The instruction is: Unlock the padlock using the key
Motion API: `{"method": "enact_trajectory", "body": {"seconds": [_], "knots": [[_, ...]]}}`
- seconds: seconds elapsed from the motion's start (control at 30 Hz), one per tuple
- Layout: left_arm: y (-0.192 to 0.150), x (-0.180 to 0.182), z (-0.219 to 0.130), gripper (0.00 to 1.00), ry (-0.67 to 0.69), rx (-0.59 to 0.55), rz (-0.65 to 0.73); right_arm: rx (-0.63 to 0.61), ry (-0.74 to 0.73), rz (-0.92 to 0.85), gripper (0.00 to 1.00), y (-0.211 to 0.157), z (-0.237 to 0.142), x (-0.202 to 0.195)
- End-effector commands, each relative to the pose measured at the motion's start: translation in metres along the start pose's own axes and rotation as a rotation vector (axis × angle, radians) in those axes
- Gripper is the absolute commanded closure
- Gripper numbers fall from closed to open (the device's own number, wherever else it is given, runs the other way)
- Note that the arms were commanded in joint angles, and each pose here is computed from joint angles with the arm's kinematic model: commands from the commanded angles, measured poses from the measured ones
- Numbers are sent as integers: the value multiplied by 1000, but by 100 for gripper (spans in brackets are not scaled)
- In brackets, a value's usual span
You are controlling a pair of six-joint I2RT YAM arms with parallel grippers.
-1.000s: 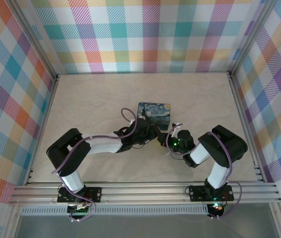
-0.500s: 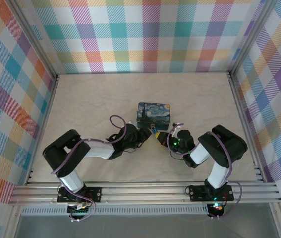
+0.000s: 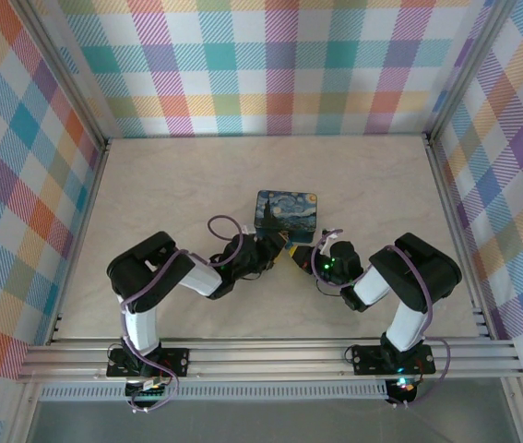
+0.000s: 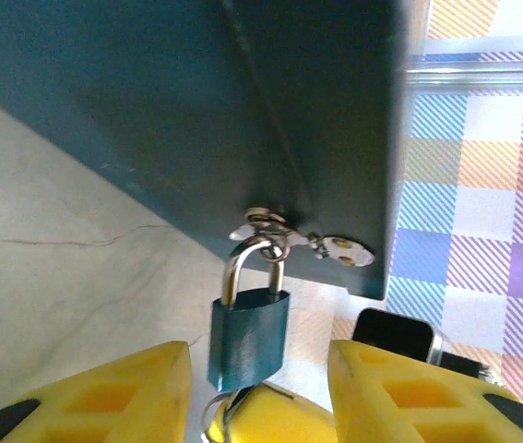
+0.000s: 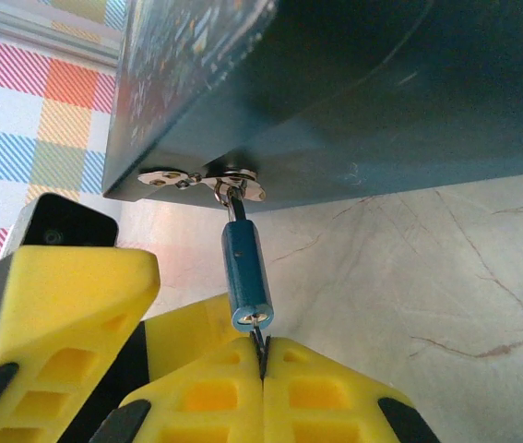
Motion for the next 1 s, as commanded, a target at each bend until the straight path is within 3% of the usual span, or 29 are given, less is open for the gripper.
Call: {"method": "enact_trajectory", "body": {"seconds": [0.0, 0.43, 0.8, 0.97], "knots": [[-3, -24, 6, 58, -107, 12, -6, -11, 41, 7, 100, 5, 1, 12], [-7, -12, 21, 62, -98, 29, -34, -11, 40, 25, 100, 5, 2, 11], [-5, -8, 21, 86, -89, 13, -33, -15, 49, 36, 100, 6, 2, 13], [-5, -9, 20, 95, -90, 13, -34, -22, 44, 34, 84, 6, -2, 11]]}}
Point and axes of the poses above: each hand's point on the last joint's axis, 136 mm out from that joint toward the fingers, its own z axis out along the fingers, its own x axis along the line the jaws close on, y = z × x, the point moved 3 cm from there along -z, back along the fingers, and after that the axes turned 3 degrees about -z, right-handed, at the moved point
